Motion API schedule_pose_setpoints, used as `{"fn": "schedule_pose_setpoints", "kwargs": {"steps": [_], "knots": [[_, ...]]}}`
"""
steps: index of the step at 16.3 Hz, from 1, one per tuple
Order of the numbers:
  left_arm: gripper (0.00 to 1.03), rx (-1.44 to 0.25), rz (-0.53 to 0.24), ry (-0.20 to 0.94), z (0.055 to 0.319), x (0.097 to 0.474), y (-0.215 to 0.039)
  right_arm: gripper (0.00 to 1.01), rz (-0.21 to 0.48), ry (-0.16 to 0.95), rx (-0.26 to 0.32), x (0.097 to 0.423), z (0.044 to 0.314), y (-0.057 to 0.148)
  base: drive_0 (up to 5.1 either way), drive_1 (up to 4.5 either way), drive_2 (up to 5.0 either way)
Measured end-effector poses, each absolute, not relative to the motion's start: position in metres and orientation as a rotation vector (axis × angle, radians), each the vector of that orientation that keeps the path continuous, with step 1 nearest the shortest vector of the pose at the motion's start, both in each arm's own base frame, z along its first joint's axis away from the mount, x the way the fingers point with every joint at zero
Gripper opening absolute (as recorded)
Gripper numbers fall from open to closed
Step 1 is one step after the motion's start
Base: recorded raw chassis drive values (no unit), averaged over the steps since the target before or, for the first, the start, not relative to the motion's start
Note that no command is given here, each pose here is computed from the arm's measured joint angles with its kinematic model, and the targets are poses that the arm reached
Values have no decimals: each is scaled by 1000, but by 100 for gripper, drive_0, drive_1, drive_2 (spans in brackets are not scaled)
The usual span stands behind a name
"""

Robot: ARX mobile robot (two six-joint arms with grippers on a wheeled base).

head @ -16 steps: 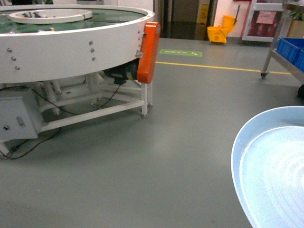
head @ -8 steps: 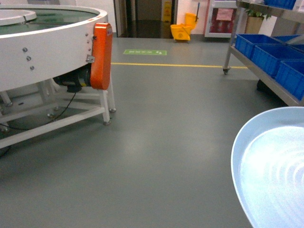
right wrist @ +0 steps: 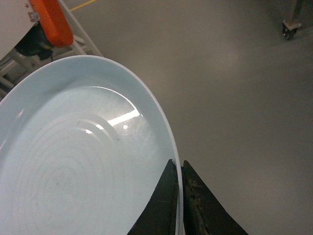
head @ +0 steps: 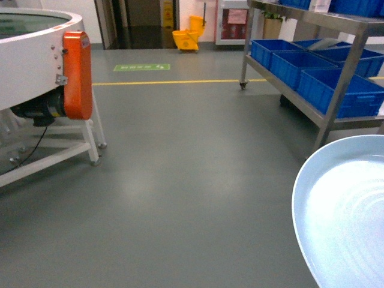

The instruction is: Place blue tray on left shelf second layer neatly

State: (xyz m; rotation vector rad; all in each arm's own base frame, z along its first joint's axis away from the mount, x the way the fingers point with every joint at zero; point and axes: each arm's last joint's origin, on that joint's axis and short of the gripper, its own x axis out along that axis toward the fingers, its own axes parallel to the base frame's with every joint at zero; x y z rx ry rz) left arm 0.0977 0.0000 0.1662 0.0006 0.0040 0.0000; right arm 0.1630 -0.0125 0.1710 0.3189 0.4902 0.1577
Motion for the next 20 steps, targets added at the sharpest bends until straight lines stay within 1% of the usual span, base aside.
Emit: {"fn": "schedule_pose_setpoints", "kwargs": {"steps": [14,20], "knots": [[98,1,0,4,166,98,0,2,158,490,319,163,171,-13,92,21,-691],[98,1,0,4,166,98,0,2,158,490,319,163,171,-13,-165,-165,-165]]}}
